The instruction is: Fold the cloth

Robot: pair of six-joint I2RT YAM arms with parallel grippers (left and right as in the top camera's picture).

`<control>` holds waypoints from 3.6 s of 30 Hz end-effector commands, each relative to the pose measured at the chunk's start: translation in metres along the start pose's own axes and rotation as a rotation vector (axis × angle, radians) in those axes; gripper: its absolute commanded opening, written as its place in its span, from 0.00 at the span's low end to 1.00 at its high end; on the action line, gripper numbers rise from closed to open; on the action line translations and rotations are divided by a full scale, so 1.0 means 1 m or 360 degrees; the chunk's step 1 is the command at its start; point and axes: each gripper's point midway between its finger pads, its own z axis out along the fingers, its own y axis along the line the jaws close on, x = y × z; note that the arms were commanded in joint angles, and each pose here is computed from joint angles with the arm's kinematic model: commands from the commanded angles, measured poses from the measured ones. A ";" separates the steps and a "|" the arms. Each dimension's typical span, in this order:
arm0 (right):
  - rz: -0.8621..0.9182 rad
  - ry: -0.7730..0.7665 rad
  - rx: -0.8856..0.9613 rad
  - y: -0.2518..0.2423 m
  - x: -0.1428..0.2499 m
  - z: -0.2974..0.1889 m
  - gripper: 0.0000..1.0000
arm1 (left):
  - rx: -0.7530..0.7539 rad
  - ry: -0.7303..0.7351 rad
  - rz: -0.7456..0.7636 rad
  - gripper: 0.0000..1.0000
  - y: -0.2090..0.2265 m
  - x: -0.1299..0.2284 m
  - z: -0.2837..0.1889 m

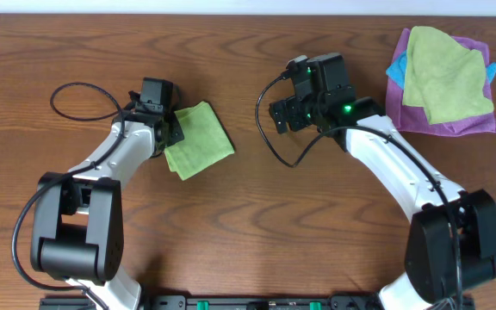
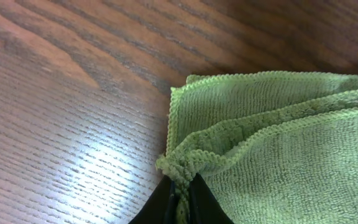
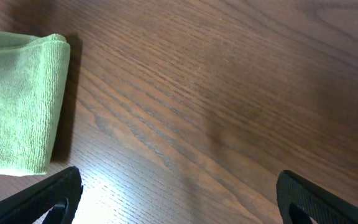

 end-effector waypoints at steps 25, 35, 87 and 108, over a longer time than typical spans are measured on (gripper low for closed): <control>-0.0018 -0.0042 0.0017 -0.003 -0.010 -0.005 0.99 | 0.0018 -0.0277 0.0049 0.73 -0.010 -0.045 -0.002; 0.0040 -0.0032 0.0306 -0.045 -0.010 -0.066 0.99 | -0.0118 -0.0036 0.0239 0.95 0.013 -0.023 -0.059; 0.0776 -0.0335 0.0489 -0.066 0.226 -0.194 0.99 | 0.0039 -0.0153 0.0359 0.95 0.026 -0.008 -0.164; 0.0697 -0.0521 0.0543 -0.077 0.252 -0.152 0.99 | 0.0204 0.0026 0.0422 0.95 0.013 0.019 -0.163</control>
